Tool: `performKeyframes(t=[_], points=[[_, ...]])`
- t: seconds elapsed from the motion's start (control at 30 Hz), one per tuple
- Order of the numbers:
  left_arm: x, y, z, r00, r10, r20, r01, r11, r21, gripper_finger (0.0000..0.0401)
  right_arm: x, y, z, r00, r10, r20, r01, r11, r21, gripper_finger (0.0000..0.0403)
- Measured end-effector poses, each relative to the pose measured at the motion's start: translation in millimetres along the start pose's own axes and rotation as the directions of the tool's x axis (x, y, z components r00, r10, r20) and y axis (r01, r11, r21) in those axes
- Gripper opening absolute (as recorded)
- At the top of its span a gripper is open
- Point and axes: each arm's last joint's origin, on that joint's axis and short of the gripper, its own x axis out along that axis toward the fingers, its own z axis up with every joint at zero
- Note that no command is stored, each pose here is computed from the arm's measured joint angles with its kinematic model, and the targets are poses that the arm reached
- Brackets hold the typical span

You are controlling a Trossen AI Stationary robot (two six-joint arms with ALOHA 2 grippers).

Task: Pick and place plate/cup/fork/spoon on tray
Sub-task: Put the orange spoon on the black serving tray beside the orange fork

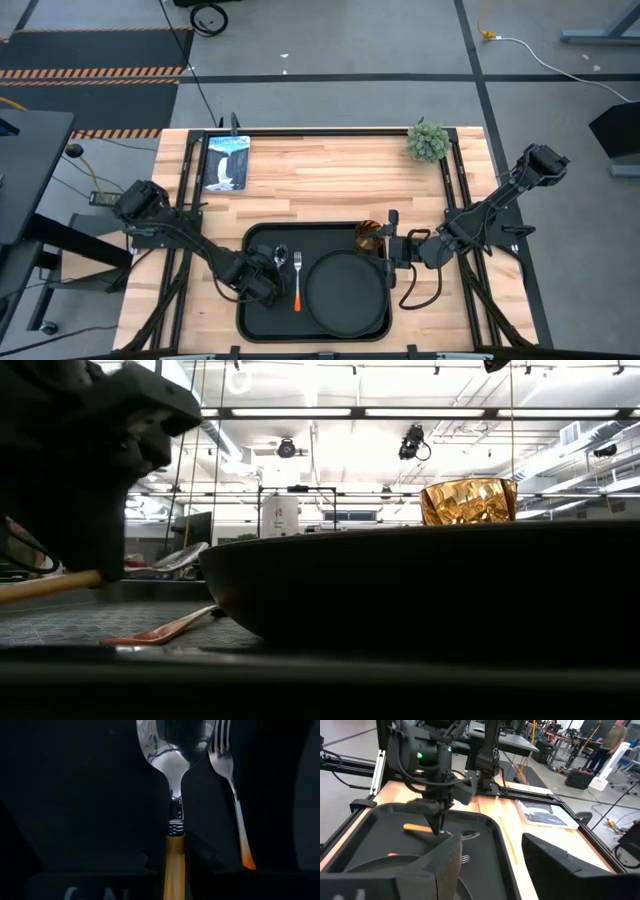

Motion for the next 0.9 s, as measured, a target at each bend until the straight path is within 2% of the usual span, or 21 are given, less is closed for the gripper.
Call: performKeyframes(t=[0.37, 0.7, 0.9], points=[[6.2, -1.3, 9.7, 1.0, 0.028, -0.012, -0.028, 1.0, 0.015, 0.0061, 0.0, 0.0, 1.4, 1.0, 0.0, 0.011, 0.0, 1.0, 0.009, 0.0213], [6.0, -1.2, 9.3, 1.0, 0.027, -0.011, -0.027, 1.0, 0.003, 0.0125, 0.0, 0.0, 1.2, 1.0, 0.0, 0.011, -0.001, 1.0, 0.008, 0.0213], [3.1, -1.4, 9.2, 0.994, 0.038, -0.098, -0.025, 0.992, 0.126, 0.014, 0.0, 0.0, 1.2, 1.0, 0.001, 0.011, -0.001, 1.0, 0.008, 0.0213]])
